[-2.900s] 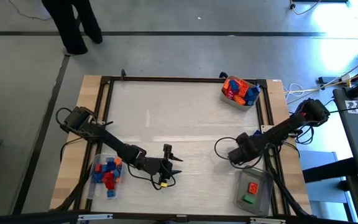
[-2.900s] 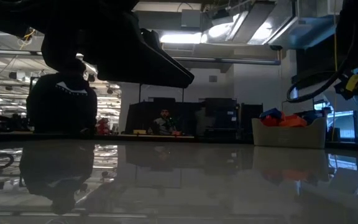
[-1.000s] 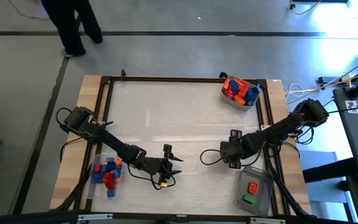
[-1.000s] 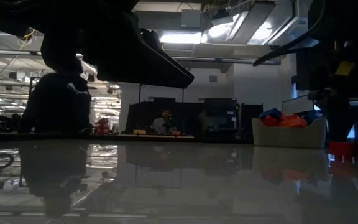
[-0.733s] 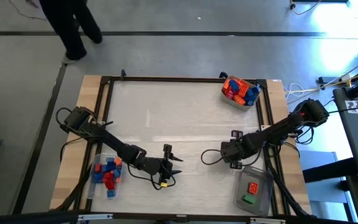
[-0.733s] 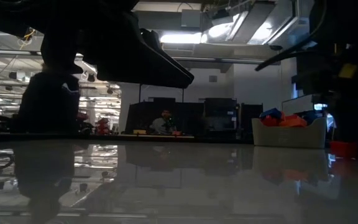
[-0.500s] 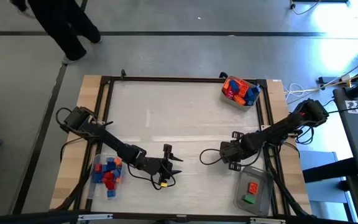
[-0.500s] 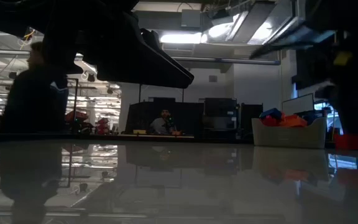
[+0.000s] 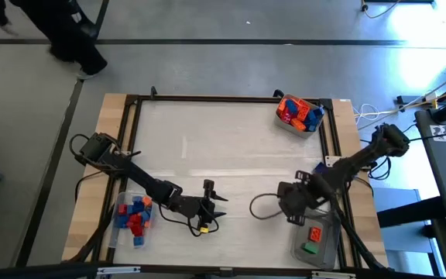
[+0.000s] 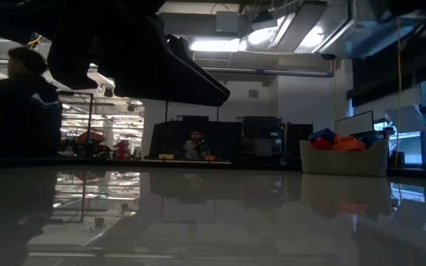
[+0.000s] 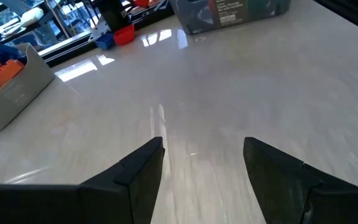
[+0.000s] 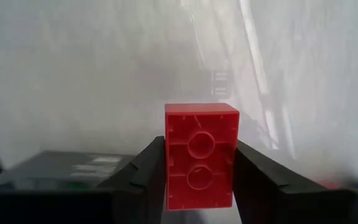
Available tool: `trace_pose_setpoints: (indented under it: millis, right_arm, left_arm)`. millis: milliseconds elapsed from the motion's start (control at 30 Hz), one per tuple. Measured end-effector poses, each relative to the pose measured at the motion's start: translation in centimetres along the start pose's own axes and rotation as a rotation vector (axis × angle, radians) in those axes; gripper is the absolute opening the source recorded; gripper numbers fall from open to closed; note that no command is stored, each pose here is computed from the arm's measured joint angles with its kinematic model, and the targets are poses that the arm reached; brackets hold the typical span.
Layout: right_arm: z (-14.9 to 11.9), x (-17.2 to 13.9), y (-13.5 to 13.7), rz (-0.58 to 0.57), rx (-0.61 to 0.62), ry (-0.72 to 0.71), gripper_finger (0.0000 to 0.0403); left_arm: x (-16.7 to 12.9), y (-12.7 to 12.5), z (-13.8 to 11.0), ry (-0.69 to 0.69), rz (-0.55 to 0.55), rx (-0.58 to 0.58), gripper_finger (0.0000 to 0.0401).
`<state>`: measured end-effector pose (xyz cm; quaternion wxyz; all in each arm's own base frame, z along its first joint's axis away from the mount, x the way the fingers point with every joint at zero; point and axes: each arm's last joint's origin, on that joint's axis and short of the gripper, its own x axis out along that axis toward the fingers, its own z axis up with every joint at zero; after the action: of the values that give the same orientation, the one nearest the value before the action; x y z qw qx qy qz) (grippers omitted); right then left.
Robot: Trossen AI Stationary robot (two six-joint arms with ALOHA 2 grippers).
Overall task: Sort blocks by size
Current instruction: Put the red game piece into the black bin
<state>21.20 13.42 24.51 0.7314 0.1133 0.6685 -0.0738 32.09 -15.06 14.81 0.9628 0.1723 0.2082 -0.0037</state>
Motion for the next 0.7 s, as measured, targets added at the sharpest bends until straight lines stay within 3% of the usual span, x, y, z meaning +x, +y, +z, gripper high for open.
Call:
trace_pose_setpoints:
  millis: [367,700]
  right_arm:
    - [-6.4,-1.4,4.3,0.002,0.156,0.016,0.0145]
    - [-10.7,-1.6,6.0,0.025,0.355,0.018,0.0154]
  left_arm:
    - [0.0,0.0,0.0,0.001,0.000,-0.005,0.0210]
    - [0.0,0.0,0.0,0.000,0.000,-0.009,0.0210]
